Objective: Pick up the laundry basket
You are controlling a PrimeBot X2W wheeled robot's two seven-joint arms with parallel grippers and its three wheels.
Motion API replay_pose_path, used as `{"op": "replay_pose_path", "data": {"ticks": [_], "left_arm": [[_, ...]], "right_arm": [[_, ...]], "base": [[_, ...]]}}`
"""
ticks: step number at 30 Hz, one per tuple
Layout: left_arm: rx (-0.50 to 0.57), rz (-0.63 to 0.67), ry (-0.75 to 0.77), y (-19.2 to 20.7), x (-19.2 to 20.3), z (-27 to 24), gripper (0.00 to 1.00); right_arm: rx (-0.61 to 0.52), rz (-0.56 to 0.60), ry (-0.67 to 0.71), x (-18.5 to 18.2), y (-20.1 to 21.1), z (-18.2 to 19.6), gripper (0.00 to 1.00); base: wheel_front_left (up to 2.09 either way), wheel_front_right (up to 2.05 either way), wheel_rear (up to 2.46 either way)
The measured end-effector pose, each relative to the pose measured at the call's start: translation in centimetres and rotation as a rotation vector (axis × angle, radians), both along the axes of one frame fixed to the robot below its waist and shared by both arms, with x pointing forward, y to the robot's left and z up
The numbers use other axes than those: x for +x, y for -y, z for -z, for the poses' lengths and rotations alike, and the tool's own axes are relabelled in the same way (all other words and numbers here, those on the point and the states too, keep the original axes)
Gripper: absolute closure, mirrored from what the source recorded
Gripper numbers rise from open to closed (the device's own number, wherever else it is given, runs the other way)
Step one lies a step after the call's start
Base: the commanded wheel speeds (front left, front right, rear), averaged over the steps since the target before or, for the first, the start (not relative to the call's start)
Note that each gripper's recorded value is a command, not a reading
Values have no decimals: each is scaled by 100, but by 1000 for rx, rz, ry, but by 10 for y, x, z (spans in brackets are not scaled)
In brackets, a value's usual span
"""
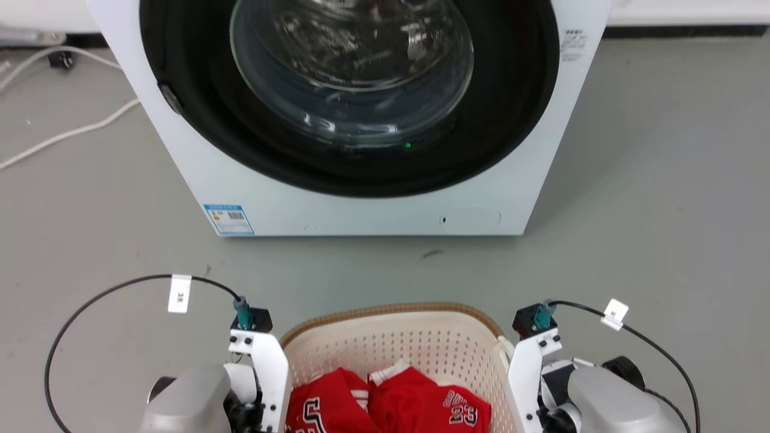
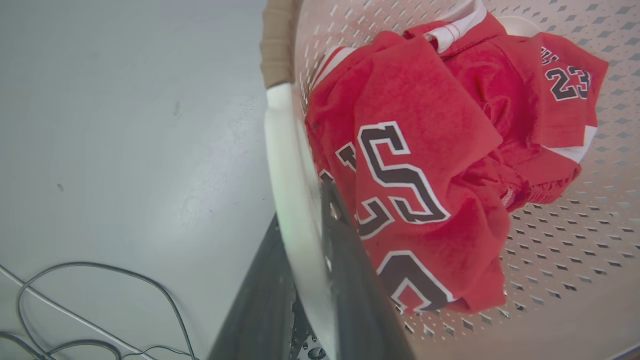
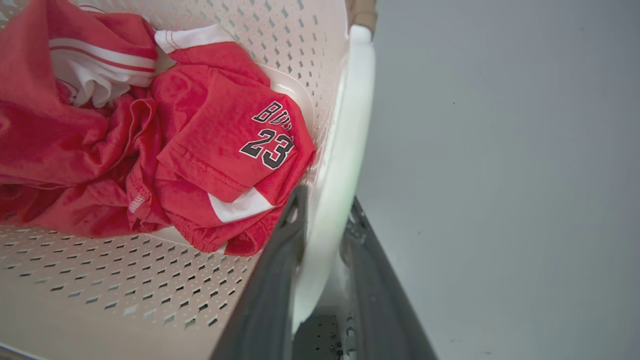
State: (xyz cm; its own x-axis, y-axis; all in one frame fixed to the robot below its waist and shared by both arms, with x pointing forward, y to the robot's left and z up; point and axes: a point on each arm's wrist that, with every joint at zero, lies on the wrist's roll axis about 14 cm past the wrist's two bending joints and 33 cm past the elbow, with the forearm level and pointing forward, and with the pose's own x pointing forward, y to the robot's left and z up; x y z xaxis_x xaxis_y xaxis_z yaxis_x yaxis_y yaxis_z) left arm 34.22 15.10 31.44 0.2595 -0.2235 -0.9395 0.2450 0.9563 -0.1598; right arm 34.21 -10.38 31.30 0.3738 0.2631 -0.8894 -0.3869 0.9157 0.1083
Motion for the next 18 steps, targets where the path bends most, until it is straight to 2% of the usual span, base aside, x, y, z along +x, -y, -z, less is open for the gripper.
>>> {"op": "replay_pose_path", "data": {"ticks": [7, 18], "left_arm": [[3, 5, 16, -1, -18, -10, 100], [-11, 10, 36, 6, -21, -14, 100]], "right_arm": [[-2, -14, 8, -14, -1, -12, 100], [-1, -20, 19, -17, 2, -16, 100]], "base": [[0, 0, 0], [0, 0, 0]]}}
